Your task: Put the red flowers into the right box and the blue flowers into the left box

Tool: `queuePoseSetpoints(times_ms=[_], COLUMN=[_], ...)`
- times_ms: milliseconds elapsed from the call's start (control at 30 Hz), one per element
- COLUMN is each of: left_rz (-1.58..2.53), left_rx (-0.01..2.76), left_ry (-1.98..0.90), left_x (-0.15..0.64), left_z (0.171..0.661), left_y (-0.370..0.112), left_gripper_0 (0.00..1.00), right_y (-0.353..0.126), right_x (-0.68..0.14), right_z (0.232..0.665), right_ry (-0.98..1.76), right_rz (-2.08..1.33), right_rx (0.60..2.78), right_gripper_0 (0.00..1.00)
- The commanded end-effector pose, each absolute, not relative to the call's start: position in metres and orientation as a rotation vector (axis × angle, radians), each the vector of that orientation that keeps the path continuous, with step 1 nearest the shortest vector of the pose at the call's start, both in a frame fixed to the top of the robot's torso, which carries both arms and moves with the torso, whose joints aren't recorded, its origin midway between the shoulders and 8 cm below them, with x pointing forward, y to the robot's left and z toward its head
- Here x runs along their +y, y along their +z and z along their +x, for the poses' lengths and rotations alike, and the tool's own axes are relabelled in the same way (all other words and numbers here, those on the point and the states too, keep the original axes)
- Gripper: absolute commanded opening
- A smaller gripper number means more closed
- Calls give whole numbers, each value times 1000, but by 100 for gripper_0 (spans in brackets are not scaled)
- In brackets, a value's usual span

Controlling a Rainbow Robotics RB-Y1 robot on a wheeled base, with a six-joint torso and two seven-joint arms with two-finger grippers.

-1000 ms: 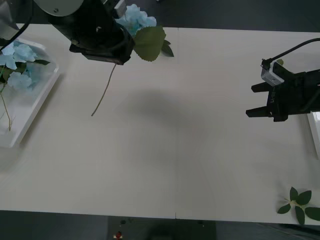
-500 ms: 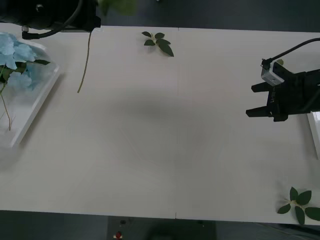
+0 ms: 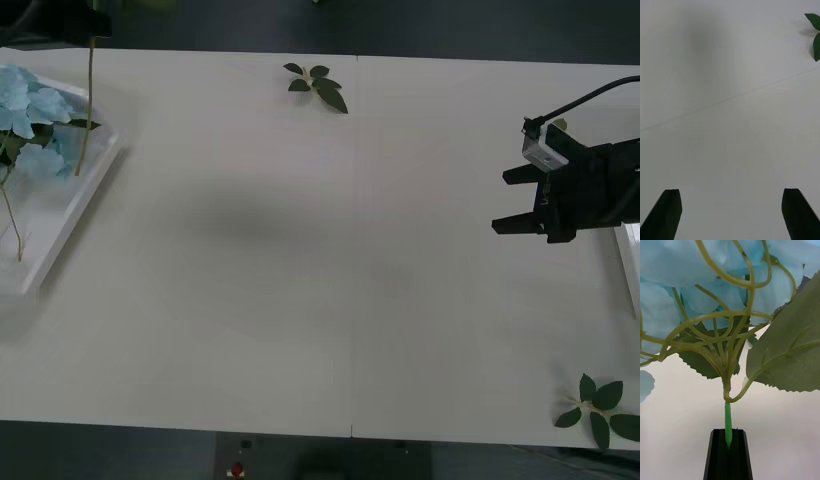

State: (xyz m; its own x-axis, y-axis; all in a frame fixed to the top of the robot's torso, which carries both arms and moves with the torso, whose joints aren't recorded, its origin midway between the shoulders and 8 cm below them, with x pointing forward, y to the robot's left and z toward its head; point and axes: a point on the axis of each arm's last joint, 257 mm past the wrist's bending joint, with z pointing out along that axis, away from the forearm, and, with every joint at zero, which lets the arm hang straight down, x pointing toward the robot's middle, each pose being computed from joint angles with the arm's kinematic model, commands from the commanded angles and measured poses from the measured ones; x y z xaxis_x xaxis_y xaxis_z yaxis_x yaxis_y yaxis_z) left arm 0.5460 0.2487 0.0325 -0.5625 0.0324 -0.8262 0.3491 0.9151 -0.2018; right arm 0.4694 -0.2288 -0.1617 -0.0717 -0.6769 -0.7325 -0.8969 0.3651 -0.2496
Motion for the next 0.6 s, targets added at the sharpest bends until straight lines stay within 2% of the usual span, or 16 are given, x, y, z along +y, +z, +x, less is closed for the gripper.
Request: queuePoseSetpoints(times_ms=[33,600], left_rz=[299,357], left_rx=[2120,2216], left_ry=[-346,-213], left_x=[289,418], left_z=[549,548], left_y=[55,28], left_gripper_0=[0,0], right_y=[-136,-136], right_x=[-237,-237], right_z=[481,481], right_ry=[262,262], right_rz=[-1414,-1414], right_rx=[1762,1762], right_gripper_0=[78,78])
